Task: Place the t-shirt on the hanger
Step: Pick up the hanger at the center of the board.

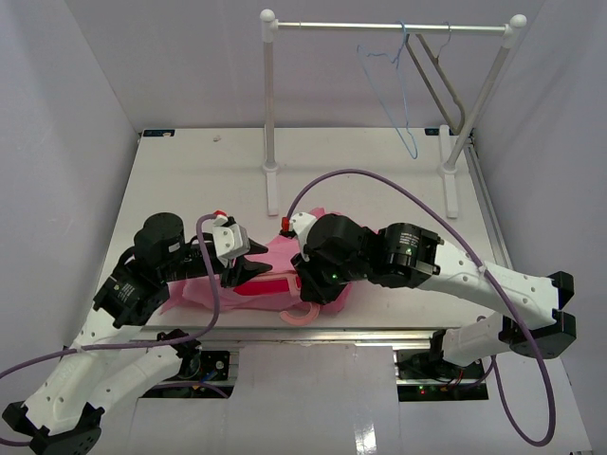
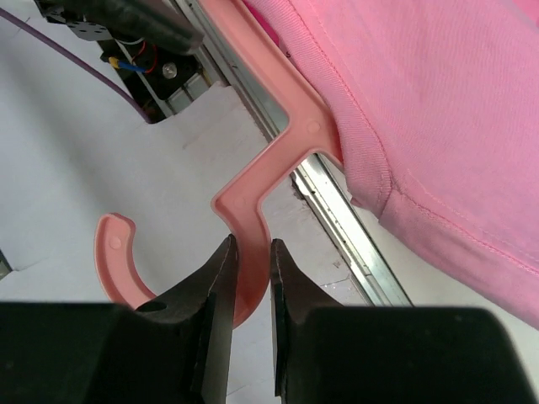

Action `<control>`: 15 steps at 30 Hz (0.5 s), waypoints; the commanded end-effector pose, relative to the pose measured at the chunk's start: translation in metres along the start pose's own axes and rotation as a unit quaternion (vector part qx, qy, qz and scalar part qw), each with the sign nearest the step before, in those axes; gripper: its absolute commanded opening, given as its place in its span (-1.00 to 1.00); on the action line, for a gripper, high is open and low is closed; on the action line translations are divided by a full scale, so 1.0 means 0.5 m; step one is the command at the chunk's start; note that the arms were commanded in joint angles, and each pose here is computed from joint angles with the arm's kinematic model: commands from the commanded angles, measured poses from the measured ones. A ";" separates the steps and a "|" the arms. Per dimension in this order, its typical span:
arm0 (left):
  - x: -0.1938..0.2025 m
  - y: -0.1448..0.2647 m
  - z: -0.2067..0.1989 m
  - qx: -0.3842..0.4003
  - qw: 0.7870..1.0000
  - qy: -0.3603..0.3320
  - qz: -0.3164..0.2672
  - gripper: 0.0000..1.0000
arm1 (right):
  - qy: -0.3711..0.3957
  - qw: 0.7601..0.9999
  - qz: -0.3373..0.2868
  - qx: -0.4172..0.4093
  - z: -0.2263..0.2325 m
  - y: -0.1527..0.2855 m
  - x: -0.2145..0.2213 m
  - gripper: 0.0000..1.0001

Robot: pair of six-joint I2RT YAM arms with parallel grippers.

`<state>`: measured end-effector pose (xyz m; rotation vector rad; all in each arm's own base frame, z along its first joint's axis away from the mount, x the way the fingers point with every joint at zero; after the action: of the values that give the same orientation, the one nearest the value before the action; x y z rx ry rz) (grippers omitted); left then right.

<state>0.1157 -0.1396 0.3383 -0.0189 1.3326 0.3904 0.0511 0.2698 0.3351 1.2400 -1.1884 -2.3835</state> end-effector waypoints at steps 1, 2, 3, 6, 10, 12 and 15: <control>0.004 -0.002 -0.017 0.047 0.998 -0.043 -0.014 -0.03 | 0.006 0.996 -0.026 -0.086 0.016 0.049 -0.032 -0.85; 0.006 -0.002 -0.017 0.047 0.998 -0.046 -0.012 -0.03 | 0.002 0.995 -0.029 -0.093 0.013 0.053 -0.037 -0.84; 0.006 -0.002 -0.017 0.046 0.998 -0.050 -0.011 -0.03 | -0.003 0.995 -0.029 -0.098 0.007 0.056 -0.042 -0.84; 0.010 -0.004 -0.019 0.055 0.997 -0.061 -0.007 -0.01 | -0.018 0.993 -0.028 -0.111 -0.015 0.060 -0.054 -0.85; 0.021 -0.018 -0.021 0.075 0.995 -0.064 0.005 0.01 | -0.030 0.991 -0.034 -0.126 -0.030 0.069 -0.064 -0.85; 0.029 -0.025 -0.022 0.083 0.994 -0.068 0.013 0.01 | -0.036 0.990 -0.036 -0.133 -0.035 0.072 -0.069 -0.85; 0.042 -0.033 -0.015 0.071 0.994 -0.077 0.032 0.03 | -0.047 0.989 -0.039 -0.131 -0.051 0.074 -0.077 -0.85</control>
<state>0.1137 -0.1491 0.3239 0.1227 1.2378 0.3172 0.0861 0.2551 0.3446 1.0176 -1.0421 -2.5150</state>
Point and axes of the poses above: each gripper's point midway between its finger pads, its own y axis back along the fingers, its own z axis along the line the jaws close on, x = y × z, the point moved 8 cm from there along y, back along the fingers, and after that the axes turned 7 degrees about -y, right-handed, at the moved point
